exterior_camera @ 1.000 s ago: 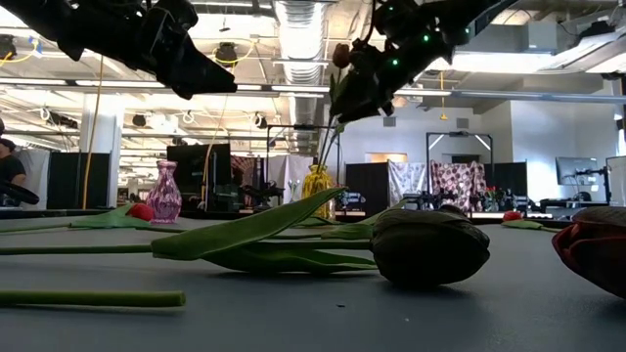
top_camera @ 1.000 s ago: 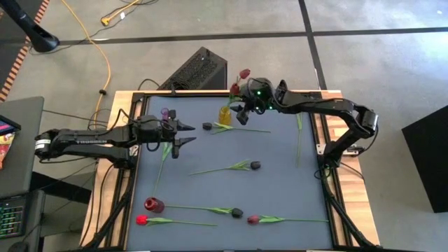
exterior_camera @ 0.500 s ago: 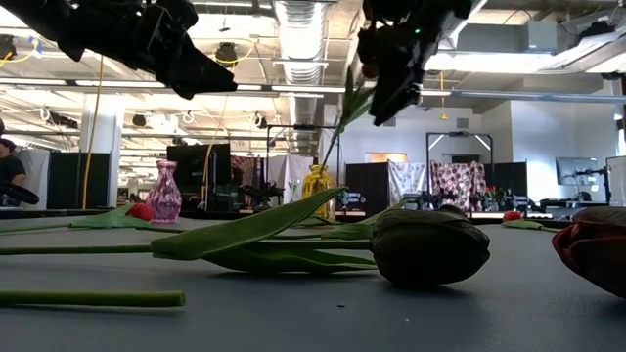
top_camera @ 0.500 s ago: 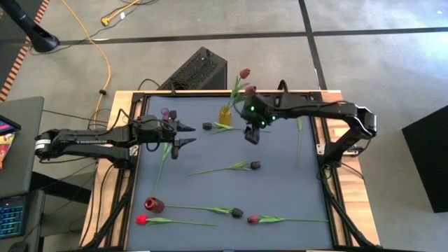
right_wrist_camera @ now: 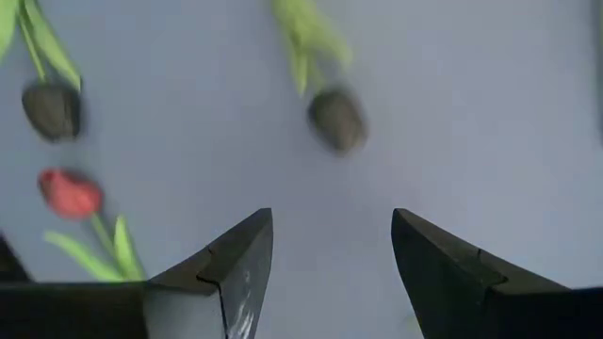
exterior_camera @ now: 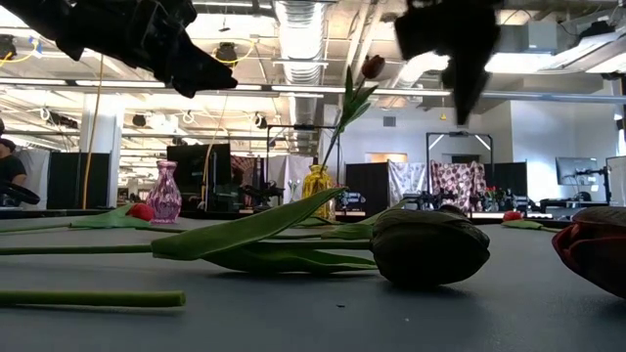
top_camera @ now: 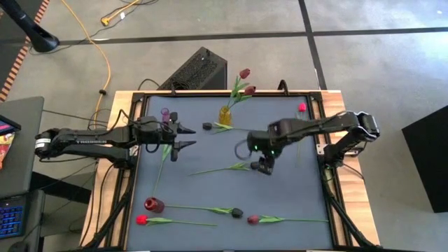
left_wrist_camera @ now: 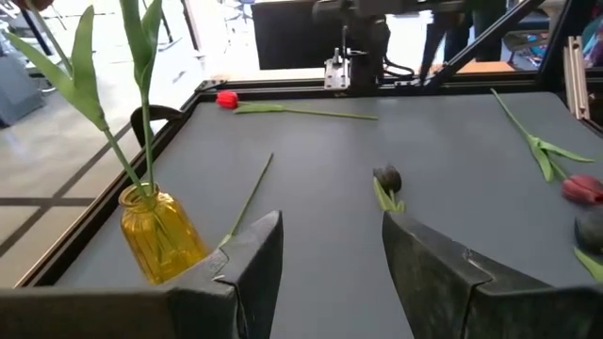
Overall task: Sort flowers into vase by color
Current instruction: Put the dark red flower into the yellow vase
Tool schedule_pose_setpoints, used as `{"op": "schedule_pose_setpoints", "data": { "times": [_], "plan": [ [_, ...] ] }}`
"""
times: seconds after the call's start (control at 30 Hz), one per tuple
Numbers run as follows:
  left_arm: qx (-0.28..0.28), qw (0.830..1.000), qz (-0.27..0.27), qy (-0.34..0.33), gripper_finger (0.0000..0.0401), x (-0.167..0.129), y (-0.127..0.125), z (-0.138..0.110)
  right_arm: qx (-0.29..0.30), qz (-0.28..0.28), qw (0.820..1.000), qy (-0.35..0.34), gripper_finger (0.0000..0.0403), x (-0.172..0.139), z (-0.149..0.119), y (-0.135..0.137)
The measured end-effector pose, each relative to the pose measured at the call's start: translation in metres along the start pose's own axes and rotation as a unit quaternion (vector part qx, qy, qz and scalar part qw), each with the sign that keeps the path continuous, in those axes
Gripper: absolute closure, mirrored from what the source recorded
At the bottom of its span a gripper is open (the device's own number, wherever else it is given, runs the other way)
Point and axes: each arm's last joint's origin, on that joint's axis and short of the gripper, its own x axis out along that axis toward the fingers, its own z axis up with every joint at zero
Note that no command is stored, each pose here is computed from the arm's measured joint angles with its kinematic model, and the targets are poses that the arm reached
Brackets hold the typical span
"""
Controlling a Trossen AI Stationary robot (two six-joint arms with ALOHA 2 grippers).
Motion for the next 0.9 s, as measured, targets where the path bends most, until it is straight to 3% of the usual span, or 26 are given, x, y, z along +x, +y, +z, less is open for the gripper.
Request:
{"op": "schedule_pose_setpoints", "data": {
  "times": [0.33,0.57,0.9],
  "plan": [
    [0.003,1.0,0.0,0.0,0.0228,0.0,0.0,0.0,-0.007,0.021,0.998,0.061,0.0159,0.003,-0.052,0.065],
    [0.004,1.0,-0.002,0.0,0.0228,0.0,0.0,0.0,-0.088,0.031,0.993,0.07,0.0159,0.004,-0.095,0.104],
    [0.004,0.999,-0.031,-0.003,0.0228,0.0,-0.002,0.0,-0.065,0.068,0.993,0.064,0.0159,0.038,-0.145,0.139]
  ]
}}
